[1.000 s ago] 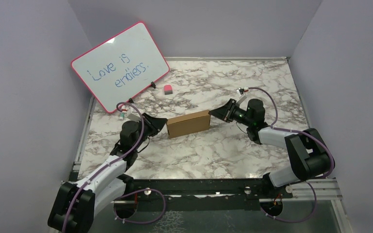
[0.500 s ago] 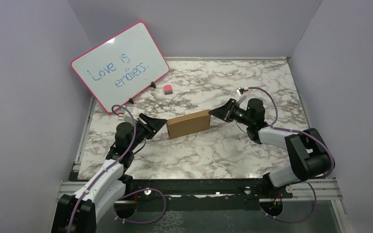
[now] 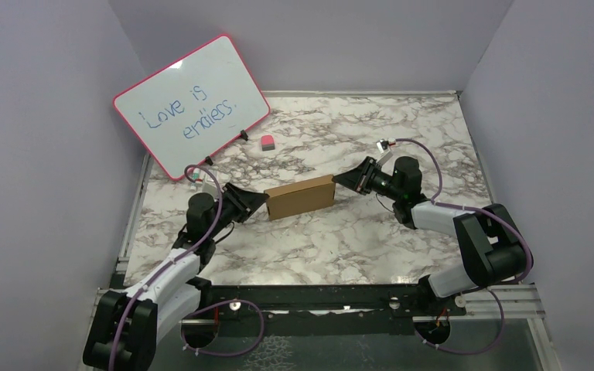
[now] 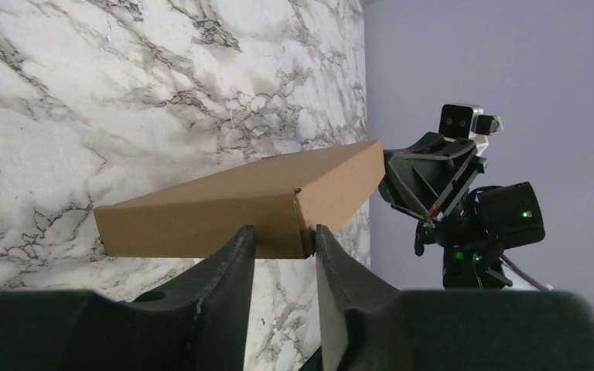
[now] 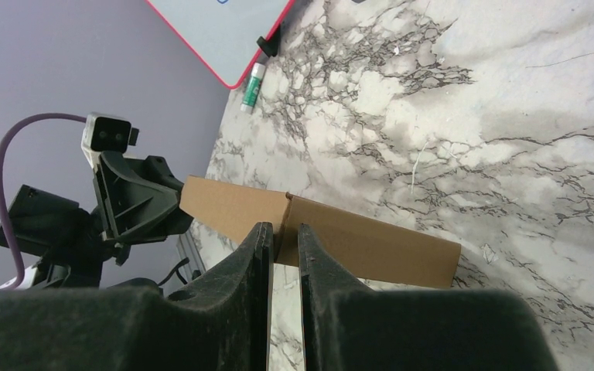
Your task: Fold the paper box
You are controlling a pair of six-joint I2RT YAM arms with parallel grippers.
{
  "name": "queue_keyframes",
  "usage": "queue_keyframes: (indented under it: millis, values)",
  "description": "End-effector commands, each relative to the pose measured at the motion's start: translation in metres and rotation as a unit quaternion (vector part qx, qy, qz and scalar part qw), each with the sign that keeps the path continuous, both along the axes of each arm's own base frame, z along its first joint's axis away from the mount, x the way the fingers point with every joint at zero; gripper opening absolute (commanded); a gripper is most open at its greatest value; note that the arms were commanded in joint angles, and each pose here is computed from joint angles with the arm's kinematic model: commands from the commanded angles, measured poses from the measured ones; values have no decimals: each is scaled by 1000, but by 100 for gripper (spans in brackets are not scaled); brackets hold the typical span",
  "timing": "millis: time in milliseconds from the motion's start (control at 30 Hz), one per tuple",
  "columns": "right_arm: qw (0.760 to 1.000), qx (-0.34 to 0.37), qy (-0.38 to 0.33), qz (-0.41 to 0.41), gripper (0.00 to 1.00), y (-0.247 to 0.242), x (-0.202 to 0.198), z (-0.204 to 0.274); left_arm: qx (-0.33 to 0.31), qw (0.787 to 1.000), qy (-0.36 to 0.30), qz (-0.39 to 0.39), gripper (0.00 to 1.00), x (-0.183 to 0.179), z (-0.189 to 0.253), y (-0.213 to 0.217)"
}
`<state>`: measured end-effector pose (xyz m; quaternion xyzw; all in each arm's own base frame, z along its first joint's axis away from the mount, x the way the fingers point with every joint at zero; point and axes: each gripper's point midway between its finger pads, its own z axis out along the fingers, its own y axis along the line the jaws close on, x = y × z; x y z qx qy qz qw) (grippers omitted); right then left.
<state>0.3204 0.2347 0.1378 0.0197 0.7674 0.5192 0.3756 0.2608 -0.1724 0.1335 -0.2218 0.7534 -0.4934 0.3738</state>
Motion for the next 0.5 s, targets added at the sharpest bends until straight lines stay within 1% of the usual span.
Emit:
queue_keyframes:
  millis: [0,100,133,200,267,400,433,467]
  values:
    - [995,-48,92,-4,20,-10,-18,-55,25,999,43,-3,28,-13,-40,4]
    - [994,-52,95,-7,20,-12,-19,-57,35,998,54,7,14,-18,-54,10]
    - [994,-53,95,-8,20,-12,-19,-58,39,997,63,14,7,-21,-62,13]
    - [994,-54,95,-7,20,-12,-19,-60,46,995,84,32,1,-27,-79,20]
    - [994,-56,96,-7,20,-12,-20,-62,53,992,108,46,0,-34,-95,26]
    - [994,-61,94,-4,20,-13,-20,-64,65,990,117,50,0,-35,-104,29]
    - [994,-60,92,-2,20,-12,-20,-62,66,990,115,46,1,-35,-103,28]
    - [994,-59,91,0,20,-11,-20,-61,64,992,103,40,5,-32,-96,26]
